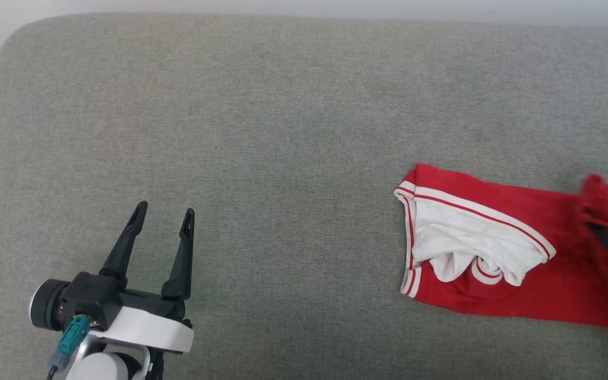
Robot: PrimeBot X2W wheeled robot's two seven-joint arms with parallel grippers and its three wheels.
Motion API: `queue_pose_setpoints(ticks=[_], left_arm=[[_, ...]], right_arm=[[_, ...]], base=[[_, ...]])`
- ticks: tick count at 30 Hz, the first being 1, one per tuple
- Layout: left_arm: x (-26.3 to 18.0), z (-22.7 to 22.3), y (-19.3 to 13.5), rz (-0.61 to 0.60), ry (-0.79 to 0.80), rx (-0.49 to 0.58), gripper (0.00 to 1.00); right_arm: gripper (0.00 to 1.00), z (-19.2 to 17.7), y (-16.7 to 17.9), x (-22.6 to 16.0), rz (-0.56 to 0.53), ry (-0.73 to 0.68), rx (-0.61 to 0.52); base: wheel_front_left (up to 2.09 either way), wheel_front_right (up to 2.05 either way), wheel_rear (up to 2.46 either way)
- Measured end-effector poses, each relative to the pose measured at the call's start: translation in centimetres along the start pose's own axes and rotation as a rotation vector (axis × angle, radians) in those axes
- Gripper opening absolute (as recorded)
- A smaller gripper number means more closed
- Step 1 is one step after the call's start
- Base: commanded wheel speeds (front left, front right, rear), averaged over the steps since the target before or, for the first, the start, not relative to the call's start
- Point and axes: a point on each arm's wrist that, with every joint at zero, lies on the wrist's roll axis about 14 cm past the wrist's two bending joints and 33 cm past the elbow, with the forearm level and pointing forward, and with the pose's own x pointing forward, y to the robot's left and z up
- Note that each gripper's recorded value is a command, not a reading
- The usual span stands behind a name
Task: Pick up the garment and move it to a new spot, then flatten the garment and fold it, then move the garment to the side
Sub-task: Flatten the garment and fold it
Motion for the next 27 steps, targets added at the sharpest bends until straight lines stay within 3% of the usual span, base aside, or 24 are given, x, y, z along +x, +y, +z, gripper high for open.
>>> queue_pose_setpoints(ticks=[13, 19, 27], left_arm=[[-0.8, 0.3, 1.0, 0.041, -0.005, 0.001, 1.0], [-1.1, -0.1, 1.4, 0.06, 0.007, -0.005, 1.0], [-1.1, -0.2, 1.4, 0.073, 0.011, -0.015, 1.0]], right_arm=[[0.0, 0.4, 13.0, 3.3, 0.327, 0.035, -0.169], [0.0, -1.3, 16.2, 5.3, 0.401, 0.102, -0.195], [0.0, -3.2, 16.2, 7.7, 0.386, 0.152, -0.202]], base=[[0.0, 0.0, 0.0], [0.0, 0.0, 0.0], [0.0, 0.0, 0.0]])
